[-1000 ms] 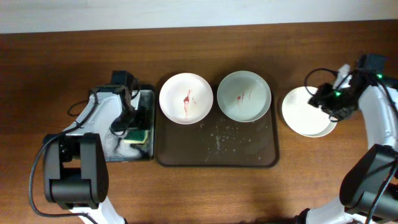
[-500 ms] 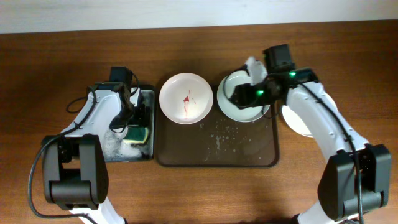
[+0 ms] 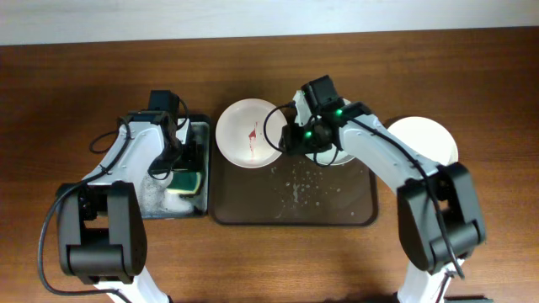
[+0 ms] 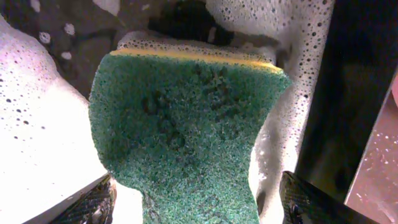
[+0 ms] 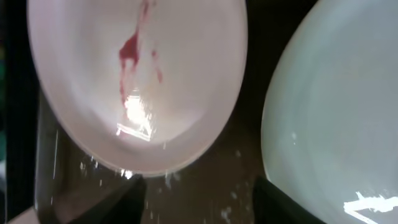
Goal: Clean dirty plates on tray and stack at the side
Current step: 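Grasp the left plate rim with right gripper and drag it forward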
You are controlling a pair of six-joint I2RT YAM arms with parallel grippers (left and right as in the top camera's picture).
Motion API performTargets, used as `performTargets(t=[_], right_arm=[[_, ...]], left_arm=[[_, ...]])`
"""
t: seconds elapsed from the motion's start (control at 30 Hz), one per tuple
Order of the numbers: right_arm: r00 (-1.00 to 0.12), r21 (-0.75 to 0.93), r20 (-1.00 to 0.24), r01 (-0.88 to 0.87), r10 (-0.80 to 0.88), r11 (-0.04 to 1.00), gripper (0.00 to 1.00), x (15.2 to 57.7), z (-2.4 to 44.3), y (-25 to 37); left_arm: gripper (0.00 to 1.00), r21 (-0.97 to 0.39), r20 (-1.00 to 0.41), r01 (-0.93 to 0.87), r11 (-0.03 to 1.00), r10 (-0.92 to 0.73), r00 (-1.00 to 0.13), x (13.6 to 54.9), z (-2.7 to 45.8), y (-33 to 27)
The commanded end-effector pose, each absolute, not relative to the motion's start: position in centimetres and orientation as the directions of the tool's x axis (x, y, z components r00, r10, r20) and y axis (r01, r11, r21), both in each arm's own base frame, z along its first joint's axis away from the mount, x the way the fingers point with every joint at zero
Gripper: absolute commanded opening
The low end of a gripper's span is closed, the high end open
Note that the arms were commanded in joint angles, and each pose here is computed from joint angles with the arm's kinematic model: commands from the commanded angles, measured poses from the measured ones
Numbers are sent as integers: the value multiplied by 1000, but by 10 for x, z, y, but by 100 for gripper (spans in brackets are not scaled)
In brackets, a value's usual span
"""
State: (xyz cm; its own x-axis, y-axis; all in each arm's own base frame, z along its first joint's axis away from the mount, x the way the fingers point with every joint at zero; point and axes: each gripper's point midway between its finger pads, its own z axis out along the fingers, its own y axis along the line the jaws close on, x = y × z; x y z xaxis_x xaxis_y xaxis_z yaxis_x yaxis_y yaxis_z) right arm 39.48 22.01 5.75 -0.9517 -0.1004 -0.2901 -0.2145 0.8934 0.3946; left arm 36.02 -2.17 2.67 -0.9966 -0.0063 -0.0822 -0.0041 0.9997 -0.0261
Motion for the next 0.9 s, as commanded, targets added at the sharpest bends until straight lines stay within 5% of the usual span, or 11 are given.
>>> performTargets(t=[0.0, 0.37, 0.53, 0.87], right_arm=[[-964, 404, -264, -153, -45, 902, 52, 402, 42, 227], [-971, 410, -238, -105, -4, 906, 41, 403, 20, 242], [-970, 382, -239, -57, 39, 922, 22, 406, 18, 238], [-984, 358, -176, -27, 39, 933, 4, 391, 12, 231]], left_arm=[[82, -29, -113, -8, 1000, -11, -994, 365, 37, -20], [82, -29, -114, -8, 1000, -11, -993, 365, 37, -20], [82, -29, -114, -8, 1000, -11, -993, 365, 37, -20], [82, -29, -113, -8, 1000, -11, -994, 365, 37, -20]])
